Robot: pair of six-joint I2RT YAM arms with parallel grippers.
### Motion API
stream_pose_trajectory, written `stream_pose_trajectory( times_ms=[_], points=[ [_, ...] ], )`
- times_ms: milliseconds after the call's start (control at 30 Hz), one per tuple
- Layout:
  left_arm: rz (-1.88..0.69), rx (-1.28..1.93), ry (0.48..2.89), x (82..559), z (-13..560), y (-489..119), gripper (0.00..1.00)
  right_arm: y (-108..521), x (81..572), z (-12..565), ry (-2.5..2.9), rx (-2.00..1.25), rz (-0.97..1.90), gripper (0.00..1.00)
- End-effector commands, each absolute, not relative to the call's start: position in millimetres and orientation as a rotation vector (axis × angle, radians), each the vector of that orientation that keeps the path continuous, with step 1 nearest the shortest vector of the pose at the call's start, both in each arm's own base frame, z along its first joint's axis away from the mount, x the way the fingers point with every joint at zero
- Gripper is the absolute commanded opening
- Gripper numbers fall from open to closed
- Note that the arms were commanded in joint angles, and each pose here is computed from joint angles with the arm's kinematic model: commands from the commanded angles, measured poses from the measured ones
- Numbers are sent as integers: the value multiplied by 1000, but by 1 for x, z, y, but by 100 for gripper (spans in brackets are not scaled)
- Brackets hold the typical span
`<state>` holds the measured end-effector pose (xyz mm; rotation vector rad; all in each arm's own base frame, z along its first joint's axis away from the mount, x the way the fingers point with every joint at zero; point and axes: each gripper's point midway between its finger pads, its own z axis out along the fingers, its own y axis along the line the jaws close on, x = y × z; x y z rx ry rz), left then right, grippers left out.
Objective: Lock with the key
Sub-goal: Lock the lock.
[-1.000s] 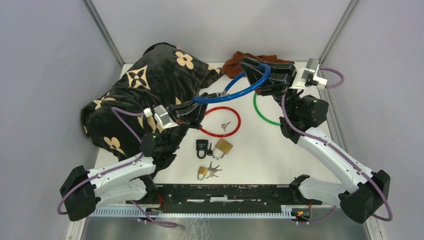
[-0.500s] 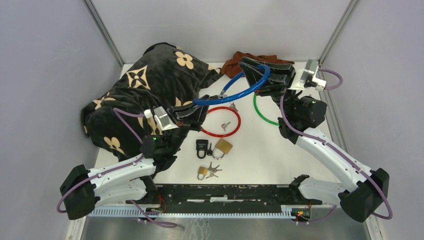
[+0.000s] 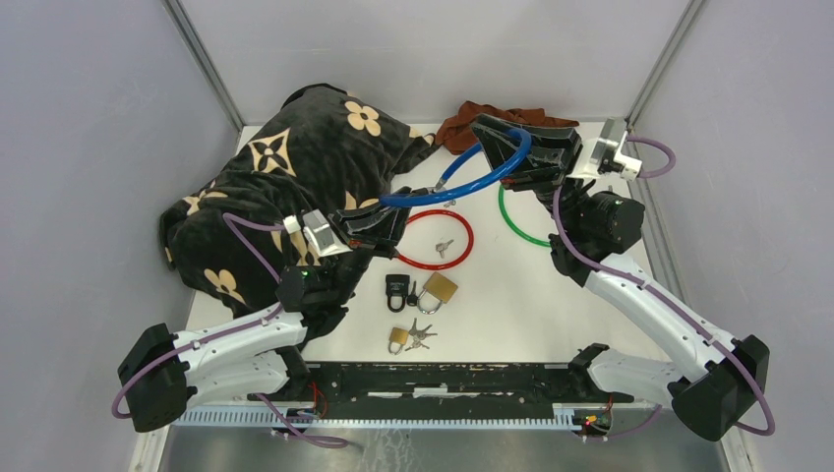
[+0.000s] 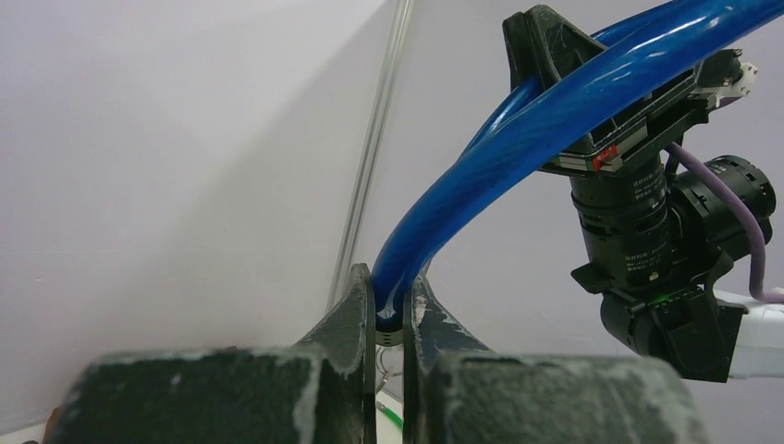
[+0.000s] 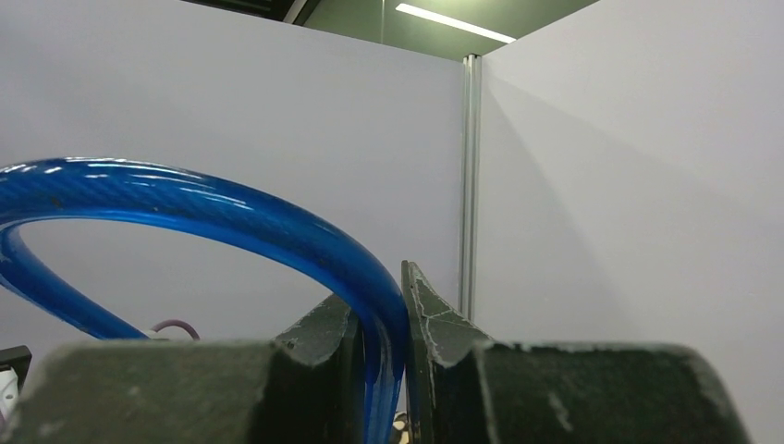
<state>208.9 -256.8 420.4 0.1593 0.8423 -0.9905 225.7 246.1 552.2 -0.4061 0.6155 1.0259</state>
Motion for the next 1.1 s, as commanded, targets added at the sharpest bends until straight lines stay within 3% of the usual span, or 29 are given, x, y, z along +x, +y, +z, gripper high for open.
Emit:
stream_pose_trajectory(
  times_ms=[0,1067],
  points=[
    [-1032,49,755,203,445,-235,2,233,202,576,512,-373,1096,0],
    [-1003,49,660,196,466,-227,2,247,225,516,684,-291,1212,2]
  ],
)
